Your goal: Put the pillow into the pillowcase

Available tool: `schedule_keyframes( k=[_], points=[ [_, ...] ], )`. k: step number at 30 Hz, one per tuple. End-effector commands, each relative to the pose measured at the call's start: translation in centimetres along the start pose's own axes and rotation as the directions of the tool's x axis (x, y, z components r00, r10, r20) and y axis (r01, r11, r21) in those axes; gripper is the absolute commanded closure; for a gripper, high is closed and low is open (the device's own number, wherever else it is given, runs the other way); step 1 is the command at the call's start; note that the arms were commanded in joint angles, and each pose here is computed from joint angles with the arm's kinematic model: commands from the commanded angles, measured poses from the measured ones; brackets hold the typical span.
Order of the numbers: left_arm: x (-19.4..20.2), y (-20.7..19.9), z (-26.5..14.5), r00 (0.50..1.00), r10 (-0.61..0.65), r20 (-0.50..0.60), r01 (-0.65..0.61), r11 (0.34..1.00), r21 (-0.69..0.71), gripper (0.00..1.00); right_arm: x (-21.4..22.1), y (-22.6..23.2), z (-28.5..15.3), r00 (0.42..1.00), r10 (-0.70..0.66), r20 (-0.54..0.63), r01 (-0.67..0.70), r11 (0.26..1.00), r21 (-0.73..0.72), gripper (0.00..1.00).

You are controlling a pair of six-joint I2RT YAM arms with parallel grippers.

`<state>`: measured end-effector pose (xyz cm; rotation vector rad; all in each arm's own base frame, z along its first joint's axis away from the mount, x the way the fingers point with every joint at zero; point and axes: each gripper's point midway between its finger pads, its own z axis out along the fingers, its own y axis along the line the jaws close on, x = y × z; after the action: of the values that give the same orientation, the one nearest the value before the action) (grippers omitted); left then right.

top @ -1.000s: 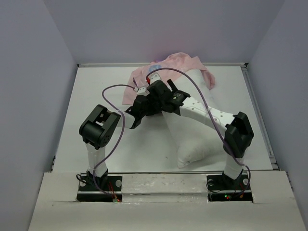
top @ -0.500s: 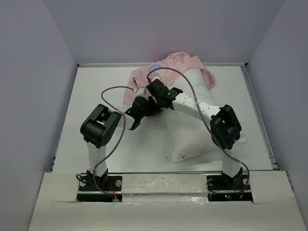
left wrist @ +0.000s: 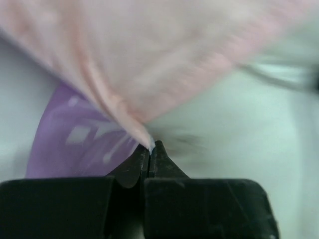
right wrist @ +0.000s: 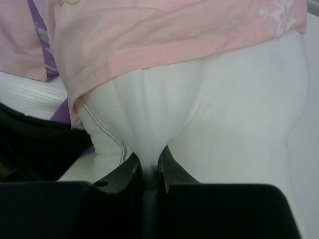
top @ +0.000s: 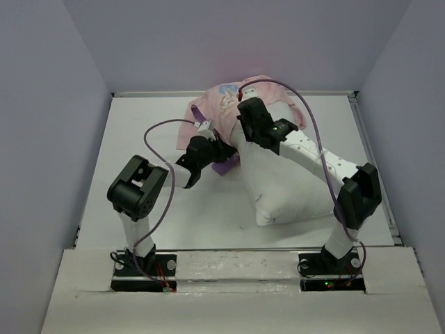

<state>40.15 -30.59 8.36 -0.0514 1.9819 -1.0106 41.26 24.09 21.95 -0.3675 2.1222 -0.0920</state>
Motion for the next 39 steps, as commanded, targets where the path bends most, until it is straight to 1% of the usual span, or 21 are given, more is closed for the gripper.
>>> schedule_keyframes(
  k=[1,5,6,7,9,11,16,20,21,22,24,25,26,27,28,29,30,33,34,35,39],
  points=[
    [-2.6,-13.4,-6.1,1.000,0.012,0.007,-0.014,0.910,0.414,1.00,-7.4,2.4,0.2,0.955,0.213,0.209,-0.199,0.976,-0.084,1.00],
    [-1.6,-20.2,-12.0,0.998,-0.007,-0.062,0.045,0.777,0.628,1.00,-9.9,3.4,3.6,0.924,0.293,0.247,-0.285,0.956,-0.069,1.00],
    [-2.5,-22.1,-14.1,0.999,-0.017,-0.031,0.033,0.715,0.698,1.00,-10.4,2.6,4.4,0.914,0.316,0.255,-0.312,0.948,-0.059,1.00],
    [-1.4,-22.5,-15.5,0.993,-0.048,-0.106,0.110,0.684,0.721,1.00,-11.0,2.9,4.6,0.901,0.346,0.262,-0.339,0.938,-0.073,1.00],
    [-1.6,-23.8,-17.8,0.992,-0.067,-0.111,0.129,0.620,0.774,1.00,-12.8,2.7,5.1,0.879,0.380,0.288,-0.371,0.924,-0.087,1.00],
    [-1.3,-24.9,-20.3,0.988,-0.072,-0.136,0.152,0.575,0.804,1.00,-13.9,1.1,5.7,0.860,0.406,0.310,-0.404,0.912,-0.072,1.00],
    [-0.9,-25.5,-22.3,0.988,-0.053,-0.146,0.151,0.552,0.820,1.00,-15.2,-1.1,5.4,0.803,0.498,0.327,-0.510,0.858,-0.056,1.00],
    [-0.8,-23.0,-19.5,0.989,-0.066,-0.131,0.142,0.657,0.741,1.00,-13.3,1.9,4.3,0.816,0.502,0.288,-0.499,0.862,-0.087,1.00],
    [-1.0,-22.3,-18.8,0.989,-0.075,-0.127,0.144,0.682,0.717,0.95,-11.8,2.9,3.6,0.823,0.489,0.288,-0.488,0.869,-0.079,1.00],
    [-1.4,-20.9,-17.8,0.991,-0.081,-0.108,0.133,0.727,0.673,0.64,-11.1,3.3,3.2,0.824,0.492,0.281,-0.489,0.868,-0.089,1.00],
    [-1.2,-18.8,-16.6,0.989,-0.087,-0.118,0.140,0.797,0.587,0.35,-9.3,3.9,2.1,0.819,0.504,0.274,-0.488,0.863,-0.131,1.00],
    [-2.1,-18.7,-16.9,0.995,-0.067,-0.067,0.094,0.809,0.581,0.19,-8.6,4.5,1.7,0.822,0.503,0.265,-0.482,0.864,-0.146,1.00],
    [-2.6,-18.9,-17.6,0.998,-0.049,-0.048,0.068,0.817,0.573,0.10,-7.6,5.0,1.2,0.830,0.501,0.247,-0.474,0.865,-0.161,0.99],
    [-2.2,-18.5,-17.4,0.996,-0.053,-0.069,0.082,0.828,0.554,0.10,-7.1,5.0,1.2,0.834,0.497,0.241,-0.471,0.867,-0.160,0.94],
    [-3.4,-19.8,-18.7,0.999,-0.033,-0.028,0.044,0.810,0.585,0.01,-6.7,5.4,0.9,0.842,0.485,0.236,-0.457,0.874,-0.167,0.88],
    [-3.9,-20.4,-19.4,1.000,-0.022,-0.017,0.027,0.802,0.597,0.01,-6.5,5.6,0.8,0.847,0.480,0.228,-0.450,0.876,-0.175,0.78],
    [-5.1,-21.9,-21.0,1.000,-0.005,0.012,-0.003,0.786,0.618,0.01,-6.1,6.0,0.2,0.858,0.473,0.203,-0.435,0.877,-0.205,0.56],
    [-7.5,-23.2,-22.7,0.992,0.059,0.109,-0.113,0.791,0.601,0.01,-5.7,5.6,-1.5,0.873,0.447,0.193,-0.401,0.885,-0.235,0.20],
    [-8.7,-23.6,-23.4,0.988,0.068,0.136,-0.134,0.808,0.574,0.01,-6.0,4.7,-3.1,0.872,0.443,0.209,-0.392,0.886,-0.246,0.17],
    [-11.1,-21.9,-22.6,0.974,0.066,0.218,-0.160,0.880,0.446,0.01,-6.1,3.0,-4.4,0.872,0.436,0.223,-0.381,0.890,-0.250,0.15],
    [-13.3,-14.8,-19.0,0.960,0.141,0.243,-0.170,0.980,0.102,0.01,-5.8,-0.8,-6.3,0.864,0.466,0.189,-0.389,0.857,-0.337,0.14]
  ],
)
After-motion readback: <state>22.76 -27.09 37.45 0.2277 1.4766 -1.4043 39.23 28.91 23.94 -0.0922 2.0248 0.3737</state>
